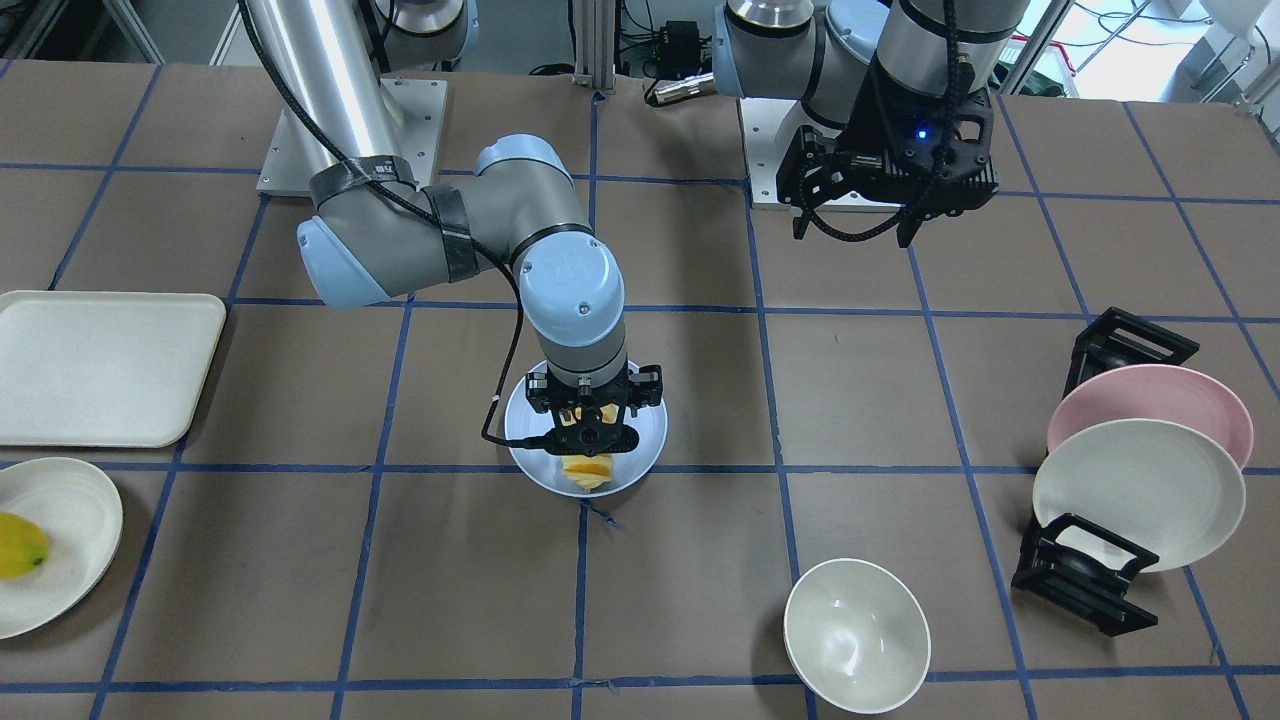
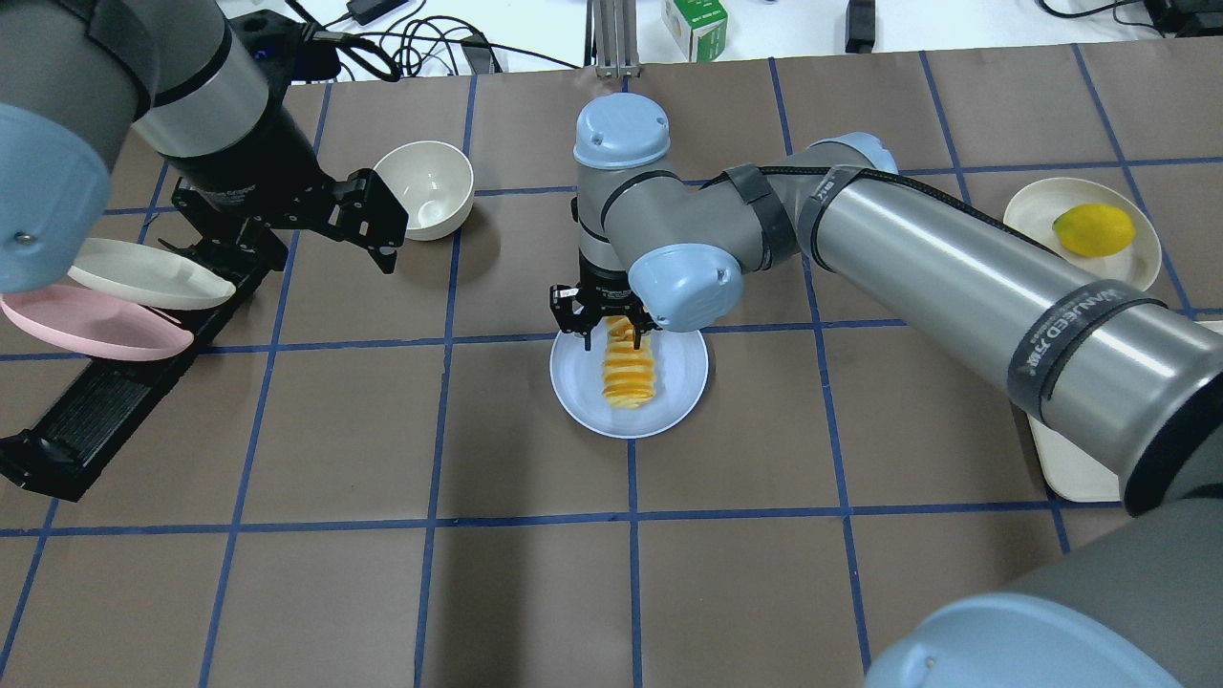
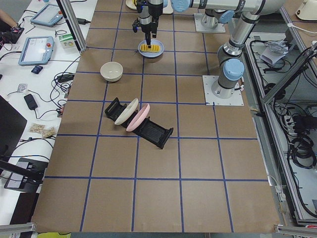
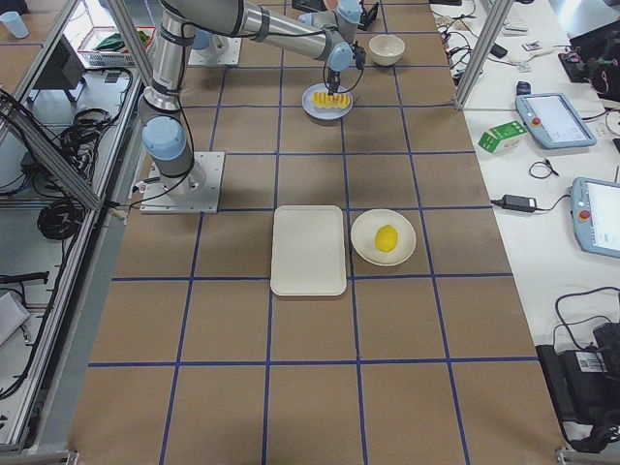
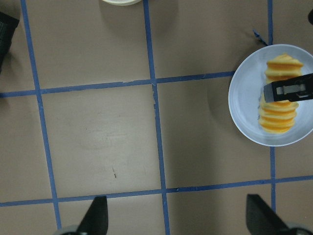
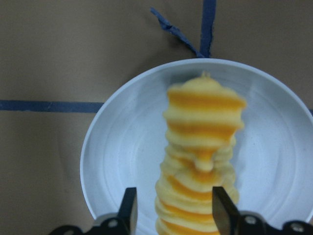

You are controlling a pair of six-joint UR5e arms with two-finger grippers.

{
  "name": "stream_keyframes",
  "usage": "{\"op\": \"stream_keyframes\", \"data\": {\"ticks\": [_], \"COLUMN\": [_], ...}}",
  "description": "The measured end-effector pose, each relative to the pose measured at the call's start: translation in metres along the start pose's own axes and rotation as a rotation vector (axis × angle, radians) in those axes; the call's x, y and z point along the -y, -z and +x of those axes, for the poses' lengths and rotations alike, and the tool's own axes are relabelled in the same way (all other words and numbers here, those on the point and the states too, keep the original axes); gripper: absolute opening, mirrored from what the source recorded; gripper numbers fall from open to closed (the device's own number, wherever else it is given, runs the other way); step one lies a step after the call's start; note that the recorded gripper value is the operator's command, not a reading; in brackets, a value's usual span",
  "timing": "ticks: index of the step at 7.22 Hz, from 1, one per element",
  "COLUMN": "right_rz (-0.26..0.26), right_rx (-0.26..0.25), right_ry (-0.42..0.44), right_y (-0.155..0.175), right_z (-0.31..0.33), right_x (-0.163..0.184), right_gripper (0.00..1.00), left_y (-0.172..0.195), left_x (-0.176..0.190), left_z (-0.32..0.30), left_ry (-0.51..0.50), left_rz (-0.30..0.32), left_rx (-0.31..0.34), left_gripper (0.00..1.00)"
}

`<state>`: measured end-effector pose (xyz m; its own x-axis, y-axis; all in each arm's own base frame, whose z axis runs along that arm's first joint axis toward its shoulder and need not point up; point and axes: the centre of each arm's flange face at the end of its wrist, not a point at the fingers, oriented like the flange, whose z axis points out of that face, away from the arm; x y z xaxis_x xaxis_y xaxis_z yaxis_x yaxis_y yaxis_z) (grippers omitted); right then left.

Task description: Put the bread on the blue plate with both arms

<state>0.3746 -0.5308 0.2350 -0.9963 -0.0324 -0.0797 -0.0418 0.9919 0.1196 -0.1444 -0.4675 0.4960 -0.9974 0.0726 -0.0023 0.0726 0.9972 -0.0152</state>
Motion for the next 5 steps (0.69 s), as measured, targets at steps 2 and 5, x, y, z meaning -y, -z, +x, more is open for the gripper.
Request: {"op": "stream_keyframes", "data": {"ticks": [2, 5], "right_rz": [0.017, 0.025], "right_rx": [0.001, 0.013], "right_ry": [-0.013, -0.090], "right_y": [0.013, 0.091], "right_z": [0.008, 0.081], "right_x": [0.003, 0.004], "right_gripper": [1.00, 1.00], "left_y": [0.003, 0.011], "left_x": [0.011, 0.031], "left_z": [-0.001, -0.001], "left_ry": [0.003, 0.005], "left_rz": [0.004, -0.006], "left_rx": [0.000, -0.004], "left_gripper": [1.00, 1.00]}}
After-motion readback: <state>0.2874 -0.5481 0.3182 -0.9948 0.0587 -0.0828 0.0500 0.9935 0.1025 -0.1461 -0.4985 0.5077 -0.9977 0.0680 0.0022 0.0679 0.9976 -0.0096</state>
